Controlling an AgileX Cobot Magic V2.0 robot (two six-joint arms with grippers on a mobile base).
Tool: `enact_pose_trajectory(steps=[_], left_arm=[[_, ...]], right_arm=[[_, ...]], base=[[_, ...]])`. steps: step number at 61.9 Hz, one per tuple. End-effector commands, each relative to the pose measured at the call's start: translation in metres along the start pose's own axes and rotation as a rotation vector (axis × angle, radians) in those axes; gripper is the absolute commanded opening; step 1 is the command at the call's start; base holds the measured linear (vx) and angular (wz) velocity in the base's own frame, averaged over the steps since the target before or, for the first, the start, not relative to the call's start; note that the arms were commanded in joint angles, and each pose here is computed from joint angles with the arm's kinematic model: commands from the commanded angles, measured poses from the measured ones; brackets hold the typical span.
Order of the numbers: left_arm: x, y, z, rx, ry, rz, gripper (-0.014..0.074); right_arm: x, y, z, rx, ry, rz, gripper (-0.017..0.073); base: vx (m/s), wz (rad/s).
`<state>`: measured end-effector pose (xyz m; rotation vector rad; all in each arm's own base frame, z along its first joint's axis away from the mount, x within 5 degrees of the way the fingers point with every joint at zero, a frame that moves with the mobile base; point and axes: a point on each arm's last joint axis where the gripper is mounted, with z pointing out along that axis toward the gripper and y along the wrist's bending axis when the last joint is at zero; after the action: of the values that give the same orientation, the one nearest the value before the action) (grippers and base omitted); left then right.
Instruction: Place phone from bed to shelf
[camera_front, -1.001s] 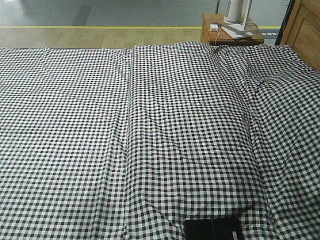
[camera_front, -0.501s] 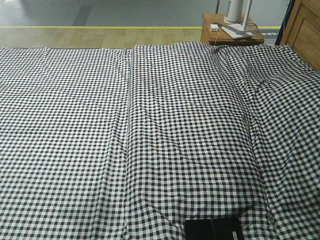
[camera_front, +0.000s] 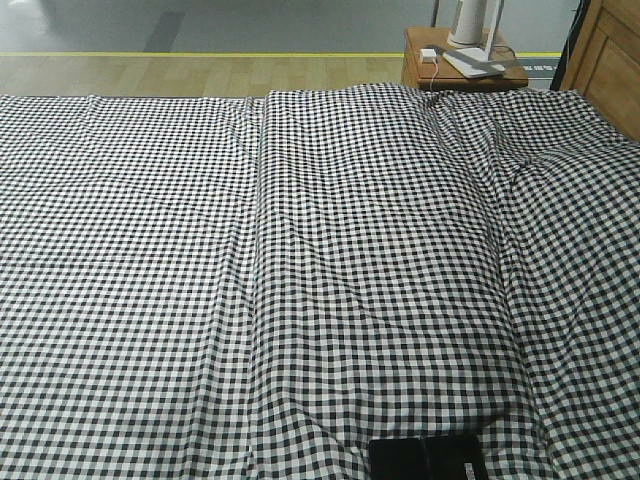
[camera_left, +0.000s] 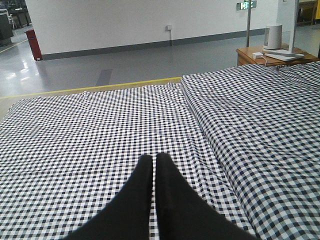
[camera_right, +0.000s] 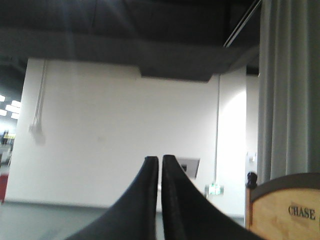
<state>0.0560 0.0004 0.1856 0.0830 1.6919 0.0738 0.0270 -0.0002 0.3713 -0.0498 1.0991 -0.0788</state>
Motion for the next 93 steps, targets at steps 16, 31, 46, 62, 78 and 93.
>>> enact_pose_trajectory(steps=[16,31,46,62,78,93], left_arm=[[-0.016,0.001,-0.003,-0.003,-0.108,-0.009,0.0001],[-0.016,0.001,-0.003,-0.003,-0.108,-0.009,0.0001],[-0.016,0.001,-0.003,-0.003,-0.108,-0.009,0.0001],[-0.016,0.001,-0.003,-0.003,-0.108,-0.009,0.0001],[-0.016,0.001,-0.003,-0.003,-0.108,-0.009,0.0001],[-0.016,0.001,-0.003,-0.003,-0.108,-0.009,0.0001]], right_arm=[[-0.059,-0.002,0.087,-0.058,0.291,0.020,0.0152],[-0.019,0.004,0.124,-0.113,0.647,0.022,0.0549],[0.028,0.010,0.138,-0.163,0.979,0.031,0.0724],[0.066,0.014,0.155,-0.175,1.146,0.055,0.0680],[0.118,-0.004,0.164,-0.077,1.422,0.142,0.0673],[0.176,-0.047,0.172,-0.092,1.543,0.369,0.0668]], base=[[0.00,0.00],[0.00,0.00],[0.00,0.00],[0.00,0.00],[0.00,0.00],[0.00,0.00]])
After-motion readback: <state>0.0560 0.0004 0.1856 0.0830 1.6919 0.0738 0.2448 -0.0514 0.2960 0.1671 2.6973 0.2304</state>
